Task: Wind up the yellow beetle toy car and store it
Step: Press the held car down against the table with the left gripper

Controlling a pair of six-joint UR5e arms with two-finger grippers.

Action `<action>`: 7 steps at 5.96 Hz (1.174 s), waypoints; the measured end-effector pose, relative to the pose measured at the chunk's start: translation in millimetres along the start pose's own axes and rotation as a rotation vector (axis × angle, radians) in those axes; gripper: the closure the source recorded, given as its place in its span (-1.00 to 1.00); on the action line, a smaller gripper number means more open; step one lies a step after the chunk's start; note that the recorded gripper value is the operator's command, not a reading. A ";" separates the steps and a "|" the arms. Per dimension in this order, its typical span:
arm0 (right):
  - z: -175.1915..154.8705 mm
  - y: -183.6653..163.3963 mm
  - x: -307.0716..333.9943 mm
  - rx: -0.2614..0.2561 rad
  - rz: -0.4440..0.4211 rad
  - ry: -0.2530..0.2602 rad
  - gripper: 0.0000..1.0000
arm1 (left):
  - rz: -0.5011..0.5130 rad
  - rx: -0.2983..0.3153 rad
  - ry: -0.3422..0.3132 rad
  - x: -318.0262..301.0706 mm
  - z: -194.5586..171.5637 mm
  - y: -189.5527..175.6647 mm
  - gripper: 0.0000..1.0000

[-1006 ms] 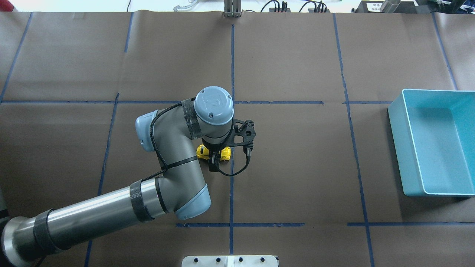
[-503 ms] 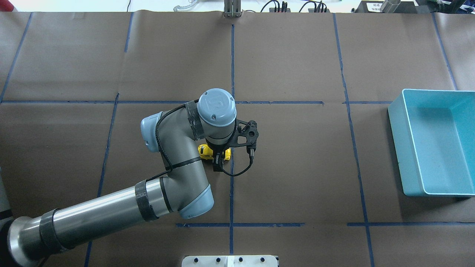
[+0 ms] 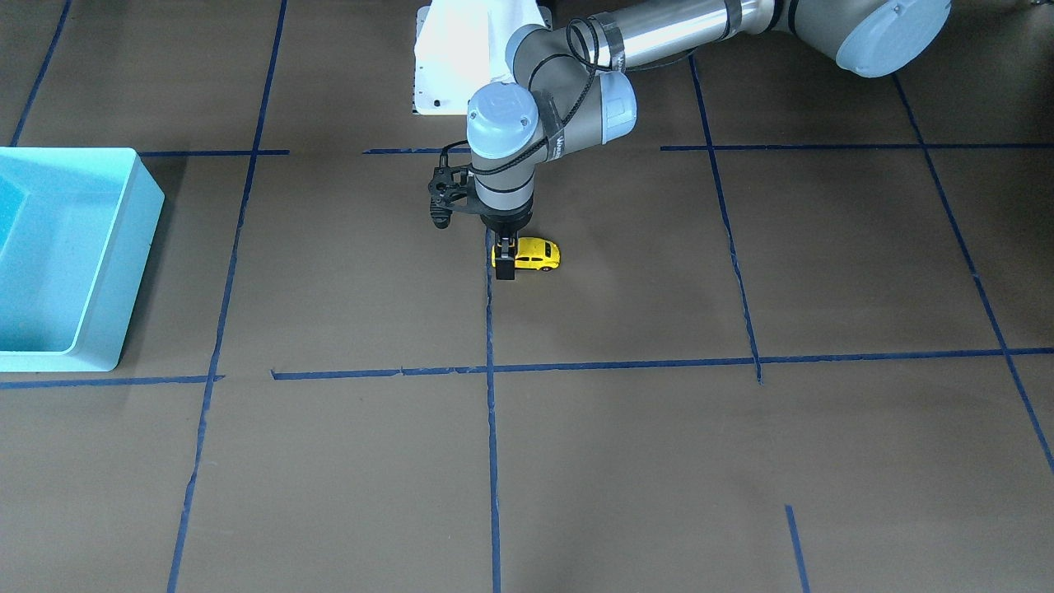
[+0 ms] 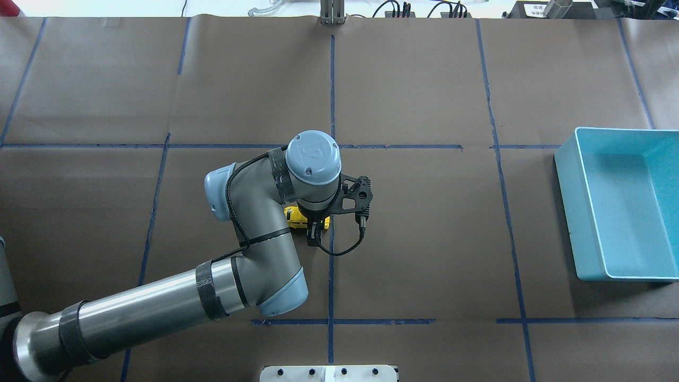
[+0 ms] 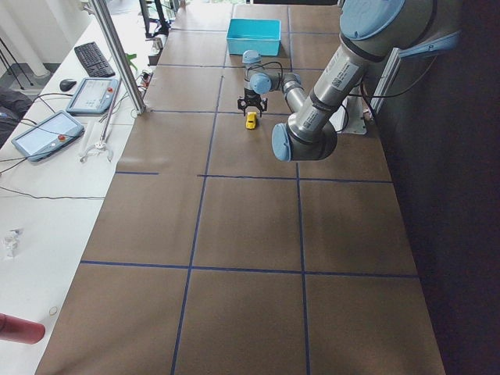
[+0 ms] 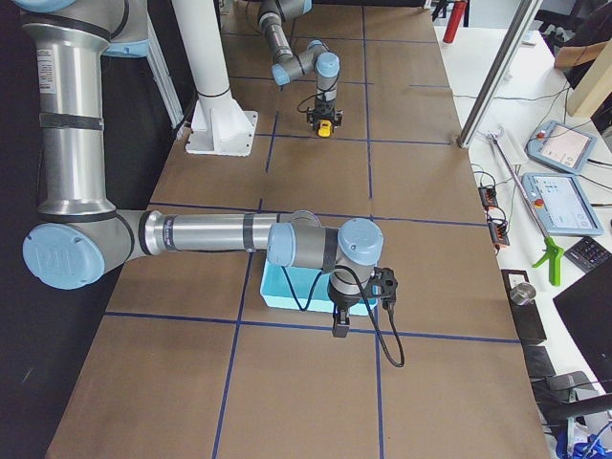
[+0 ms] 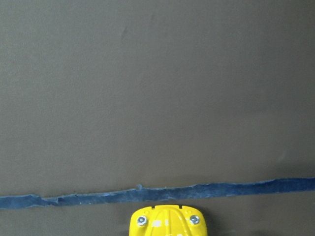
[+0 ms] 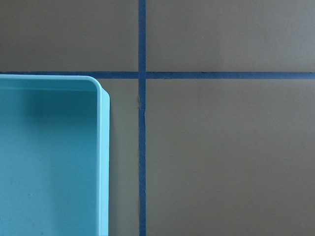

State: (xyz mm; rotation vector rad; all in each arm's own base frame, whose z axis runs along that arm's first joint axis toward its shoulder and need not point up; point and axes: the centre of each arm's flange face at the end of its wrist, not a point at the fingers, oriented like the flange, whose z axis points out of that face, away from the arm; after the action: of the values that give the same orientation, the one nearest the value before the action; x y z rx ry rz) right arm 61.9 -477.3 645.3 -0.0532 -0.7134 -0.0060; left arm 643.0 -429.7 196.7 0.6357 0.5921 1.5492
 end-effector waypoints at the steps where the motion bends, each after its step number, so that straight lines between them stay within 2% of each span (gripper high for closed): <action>1: 0.3 0.3 0.1 -0.001 0.002 -0.001 -1.00 | 0.004 0.000 0.000 0.1 -0.1 0.2 0.66; 2: 0.4 0.5 0.2 -0.001 0.003 -0.001 -1.00 | 0.006 0.002 -0.001 -1.2 -1.8 1.3 0.90; 3: 0.5 0.5 0.0 -0.001 0.004 -0.003 -1.00 | 0.003 0.010 0.004 -4.5 -6.1 3.9 0.96; 5: 0.7 0.5 -0.3 -0.001 0.005 -0.004 -1.00 | -0.005 0.043 0.018 -15.4 -19.7 10.6 1.00; 7: 0.8 0.5 -0.3 -0.001 0.003 -0.004 -1.00 | 0.005 0.113 -0.020 -26.3 -27.5 20.9 1.00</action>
State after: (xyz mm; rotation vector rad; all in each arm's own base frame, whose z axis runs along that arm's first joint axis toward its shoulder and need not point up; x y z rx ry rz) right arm 61.1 -476.8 645.6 -0.0559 -0.7174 -0.0031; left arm 610.1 -457.4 190.5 0.7385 0.6669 1.5204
